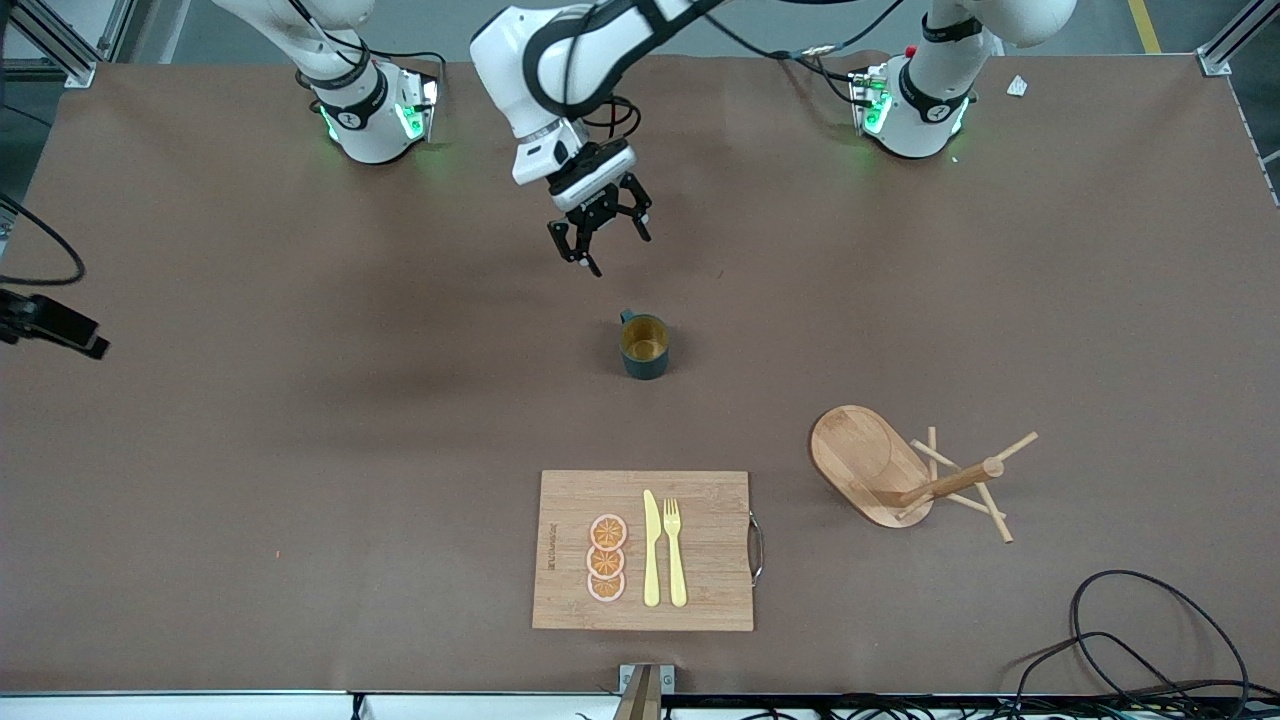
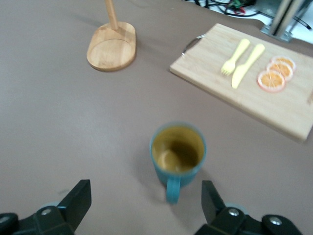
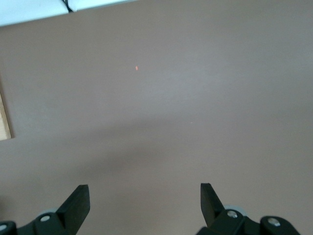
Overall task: Transfer cup from left to right arm and place
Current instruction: 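Withdraw the left gripper while the right gripper reaches the mug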
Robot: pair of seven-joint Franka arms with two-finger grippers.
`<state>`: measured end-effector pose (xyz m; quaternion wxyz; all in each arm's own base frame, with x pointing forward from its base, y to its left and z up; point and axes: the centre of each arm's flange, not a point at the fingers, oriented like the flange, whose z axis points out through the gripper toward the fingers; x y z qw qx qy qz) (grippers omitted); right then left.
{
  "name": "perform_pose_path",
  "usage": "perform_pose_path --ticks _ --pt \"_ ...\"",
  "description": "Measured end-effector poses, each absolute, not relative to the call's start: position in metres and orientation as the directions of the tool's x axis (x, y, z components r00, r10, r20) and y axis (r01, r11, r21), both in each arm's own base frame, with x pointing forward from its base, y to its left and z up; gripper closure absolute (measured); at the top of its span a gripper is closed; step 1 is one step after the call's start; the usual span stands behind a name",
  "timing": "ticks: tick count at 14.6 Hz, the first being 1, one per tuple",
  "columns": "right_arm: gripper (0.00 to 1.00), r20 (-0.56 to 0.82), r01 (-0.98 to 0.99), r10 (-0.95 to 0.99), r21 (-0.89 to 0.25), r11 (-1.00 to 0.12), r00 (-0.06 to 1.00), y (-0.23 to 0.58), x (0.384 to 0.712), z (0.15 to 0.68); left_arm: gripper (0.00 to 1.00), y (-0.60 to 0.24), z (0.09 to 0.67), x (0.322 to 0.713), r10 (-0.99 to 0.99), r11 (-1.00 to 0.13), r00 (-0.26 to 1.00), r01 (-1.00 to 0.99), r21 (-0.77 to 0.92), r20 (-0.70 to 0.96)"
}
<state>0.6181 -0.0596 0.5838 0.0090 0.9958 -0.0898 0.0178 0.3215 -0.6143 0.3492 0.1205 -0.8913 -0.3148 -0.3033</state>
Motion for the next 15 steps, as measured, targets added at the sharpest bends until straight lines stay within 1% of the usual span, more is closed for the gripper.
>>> perform_pose_path --ticks 3,6,8,10,11,13,15 --pt "0.00 -0.019 -0.160 -0.160 0.005 -0.987 0.987 -0.050 0.637 0.539 0.00 -0.564 0.417 0.390 0.581 -0.726 0.628 0.688 -0.020 0.517" --pt "0.00 -0.080 -0.132 -0.130 -0.017 -0.991 0.988 -0.028 0.637 0.526 0.00 -0.500 0.454 0.458 0.614 -0.711 0.655 0.701 -0.050 0.440" --pt "0.00 -0.104 -0.073 -0.071 -0.018 -0.997 0.992 0.010 0.635 0.522 0.00 -0.454 0.476 0.497 0.615 -0.719 0.679 0.691 -0.068 0.400" --pt "0.00 -0.115 -0.010 -0.008 -0.017 -1.000 0.993 0.057 0.633 0.514 0.00 -0.409 0.498 0.529 0.599 -0.748 0.722 0.659 -0.081 0.347" --pt "0.00 -0.115 -0.008 -0.006 -0.015 -1.000 0.993 0.079 0.634 0.509 0.00 -0.387 0.508 0.543 0.587 -0.766 0.745 0.638 -0.078 0.317" --pt "0.00 -0.118 -0.067 -0.066 -0.004 -0.998 0.991 0.122 0.633 0.495 0.00 -0.340 0.529 0.569 0.560 -0.806 0.791 0.589 -0.061 0.246" --pt "0.00 -0.109 -0.153 -0.152 0.000 -0.988 0.982 0.167 0.631 0.482 0.00 -0.293 0.543 0.591 0.529 -0.834 0.823 0.550 -0.054 0.208"
